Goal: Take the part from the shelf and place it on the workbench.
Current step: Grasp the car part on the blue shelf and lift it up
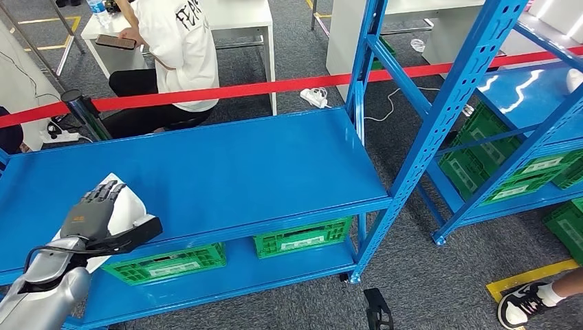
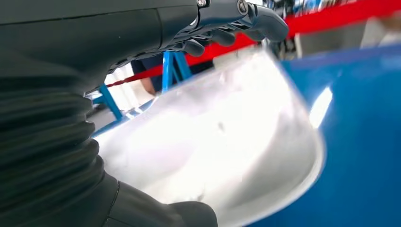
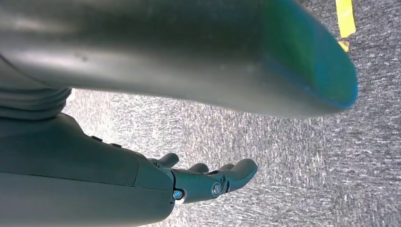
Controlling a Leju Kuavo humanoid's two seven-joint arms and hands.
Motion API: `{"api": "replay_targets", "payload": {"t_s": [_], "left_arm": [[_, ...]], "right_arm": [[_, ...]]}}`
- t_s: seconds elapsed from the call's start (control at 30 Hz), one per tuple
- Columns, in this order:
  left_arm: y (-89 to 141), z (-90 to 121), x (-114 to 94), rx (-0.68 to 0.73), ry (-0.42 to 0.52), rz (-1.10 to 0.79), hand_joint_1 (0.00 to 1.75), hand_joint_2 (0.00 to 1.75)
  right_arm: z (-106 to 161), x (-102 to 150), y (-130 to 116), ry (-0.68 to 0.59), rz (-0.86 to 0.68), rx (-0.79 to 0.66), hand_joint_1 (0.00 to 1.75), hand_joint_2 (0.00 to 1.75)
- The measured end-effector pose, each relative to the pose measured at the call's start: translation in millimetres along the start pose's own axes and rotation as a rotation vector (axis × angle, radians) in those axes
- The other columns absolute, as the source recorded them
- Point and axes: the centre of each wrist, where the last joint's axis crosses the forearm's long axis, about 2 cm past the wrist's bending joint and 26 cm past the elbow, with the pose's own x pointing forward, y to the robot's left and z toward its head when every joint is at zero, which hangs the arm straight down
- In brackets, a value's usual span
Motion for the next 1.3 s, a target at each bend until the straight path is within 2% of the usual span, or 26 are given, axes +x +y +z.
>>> {"api": "replay_targets", "payload": {"t_s": [0.17, 0.5, 0.6, 0.97, 1.13, 1.3], "left_arm": [[-1.3, 0.6, -8.0, -0.055, 0.067, -0.059, 0.00, 1.75], [-2.6, 1.7, -15.8, -0.069, 0.098, -0.075, 0.00, 1.75], [-2.9, 2.5, -18.9, -0.045, 0.138, -0.092, 0.00, 1.75], [-8.1, 11.0, -45.9, -0.017, 0.203, -0.062, 0.00, 1.75], [-4.1, 13.1, -56.8, 0.061, 0.188, 0.048, 0.00, 1.75], [9.1, 12.1, -63.1, 0.235, 0.174, 0.217, 0.00, 1.75]], "right_arm": [[0.0, -0.1, 0.0, 0.001, 0.007, -0.001, 0.00, 0.00], [0.0, 0.4, 0.1, 0.001, 0.007, -0.002, 0.00, 0.00], [0.0, 0.4, 0.1, 0.001, 0.011, -0.002, 0.00, 0.00], [0.0, -0.4, 0.1, 0.001, 0.033, -0.001, 0.00, 0.00], [0.0, -0.4, 0.2, 0.001, 0.039, 0.002, 0.00, 0.00], [-0.1, -1.0, 0.2, 0.003, 0.045, 0.000, 0.00, 0.00]]}}
